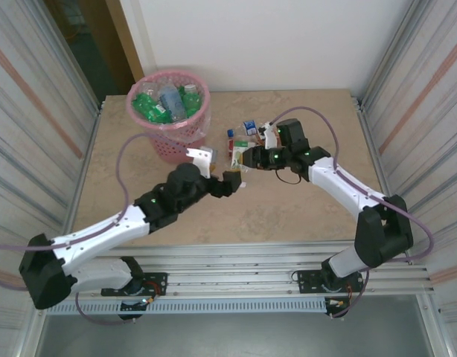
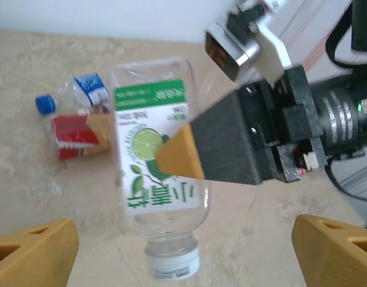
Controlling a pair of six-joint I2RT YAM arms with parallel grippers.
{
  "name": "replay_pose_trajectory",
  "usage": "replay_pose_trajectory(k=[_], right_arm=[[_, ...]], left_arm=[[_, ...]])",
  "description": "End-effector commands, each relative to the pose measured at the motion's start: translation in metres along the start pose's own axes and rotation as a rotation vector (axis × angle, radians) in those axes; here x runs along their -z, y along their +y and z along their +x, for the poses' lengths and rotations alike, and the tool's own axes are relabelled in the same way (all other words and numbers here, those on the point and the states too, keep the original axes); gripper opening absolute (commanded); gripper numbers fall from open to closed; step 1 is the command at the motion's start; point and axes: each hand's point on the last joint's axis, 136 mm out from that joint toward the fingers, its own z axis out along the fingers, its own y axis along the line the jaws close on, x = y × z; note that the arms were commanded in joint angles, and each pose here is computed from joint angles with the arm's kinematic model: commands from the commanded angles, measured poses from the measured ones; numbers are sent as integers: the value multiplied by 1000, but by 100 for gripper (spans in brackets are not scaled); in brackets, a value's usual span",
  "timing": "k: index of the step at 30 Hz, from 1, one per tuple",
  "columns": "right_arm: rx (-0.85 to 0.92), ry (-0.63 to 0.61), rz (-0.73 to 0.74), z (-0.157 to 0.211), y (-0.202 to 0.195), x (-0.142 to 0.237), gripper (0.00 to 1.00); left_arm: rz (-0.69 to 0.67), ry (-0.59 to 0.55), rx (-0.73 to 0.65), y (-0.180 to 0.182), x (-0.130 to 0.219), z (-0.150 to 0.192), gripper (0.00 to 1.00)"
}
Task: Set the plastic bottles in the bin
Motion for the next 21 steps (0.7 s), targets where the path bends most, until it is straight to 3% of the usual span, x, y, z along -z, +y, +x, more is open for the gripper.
replay_pose_trajectory(k=[1, 5, 14, 21], right_arm=[[103, -59, -105, -20, 34, 32, 24], [155, -84, -214, -25, 57, 56, 25], [329, -78, -465, -18, 118, 97, 27], [411, -94, -531, -14, 137, 116, 27]], left_arm=[[145, 3, 22, -8, 14, -28, 91], [262, 21, 59, -11, 22, -48, 90], [539, 102, -1, -57, 22, -58, 90], [562, 91, 73, -53, 17, -65, 81]])
